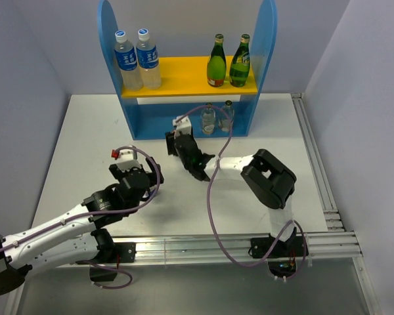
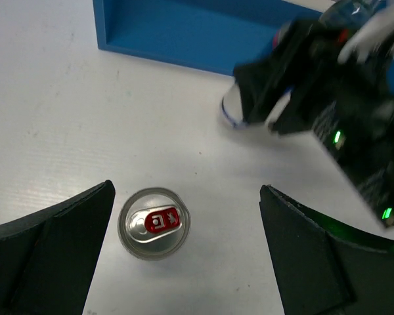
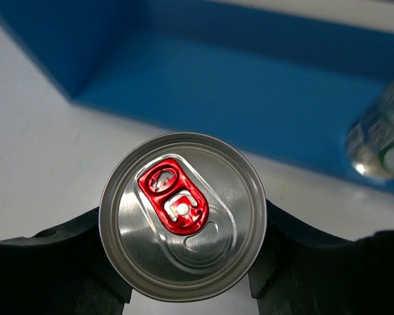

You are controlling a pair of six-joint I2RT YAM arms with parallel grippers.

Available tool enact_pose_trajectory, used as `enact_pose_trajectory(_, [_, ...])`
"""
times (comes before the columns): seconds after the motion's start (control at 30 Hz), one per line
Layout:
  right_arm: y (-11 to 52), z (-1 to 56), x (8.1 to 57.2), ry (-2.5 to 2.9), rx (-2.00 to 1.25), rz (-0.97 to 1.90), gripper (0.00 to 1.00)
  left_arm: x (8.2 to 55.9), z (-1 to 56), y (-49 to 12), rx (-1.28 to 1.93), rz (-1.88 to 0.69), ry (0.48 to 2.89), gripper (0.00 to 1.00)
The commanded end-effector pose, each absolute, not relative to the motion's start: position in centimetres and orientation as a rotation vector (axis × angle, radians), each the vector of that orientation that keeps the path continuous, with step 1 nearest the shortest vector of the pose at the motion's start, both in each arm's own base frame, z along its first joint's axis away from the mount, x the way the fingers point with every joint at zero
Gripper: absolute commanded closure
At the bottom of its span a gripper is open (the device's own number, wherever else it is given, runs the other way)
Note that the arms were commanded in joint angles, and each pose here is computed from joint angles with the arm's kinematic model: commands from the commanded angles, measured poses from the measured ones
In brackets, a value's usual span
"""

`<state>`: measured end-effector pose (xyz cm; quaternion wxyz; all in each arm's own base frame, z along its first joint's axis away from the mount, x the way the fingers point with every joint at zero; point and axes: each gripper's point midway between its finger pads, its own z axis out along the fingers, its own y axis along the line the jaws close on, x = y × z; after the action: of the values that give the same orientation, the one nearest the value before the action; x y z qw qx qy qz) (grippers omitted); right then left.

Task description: Place and organize the beverage onto the shelf

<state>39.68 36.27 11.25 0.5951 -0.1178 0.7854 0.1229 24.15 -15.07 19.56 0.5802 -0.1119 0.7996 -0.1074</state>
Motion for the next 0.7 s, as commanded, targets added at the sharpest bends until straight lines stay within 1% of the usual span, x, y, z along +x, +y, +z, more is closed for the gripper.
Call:
enact_pose_trajectory(0.0, [37.3, 18.7, 43.5, 1.688, -0.165, 0.357, 1.00, 23.2, 18.0, -14.9, -0.294, -0.280, 1.893, 0.01])
enact_pose_trajectory(0.07, [37.1, 20.3, 45.3, 1.676, -0.125, 0.406, 1.00, 22.9, 17.3, -15.1, -0.292, -0.293, 1.908, 0.01])
enact_pose_trajectory(0.27, [37.6, 21.3, 49.1, 1.669, -0.108, 0.397, 1.00, 23.0, 14.7, -15.6, -0.316, -0.275, 1.941, 0.01])
enact_pose_trajectory(0.47, [38.2, 18.9, 51.9, 1.724, -0.114, 0.361, 1.00, 23.7, 12.8, -16.4, -0.340, -0.254, 1.948, 0.01])
enact_pose_trajectory(0.67, [37.8, 17.3, 53.1, 1.764, -0.131, 0.274, 1.00, 24.4, 11.7, -16.5, -0.356, -0.200, 1.940, 0.01])
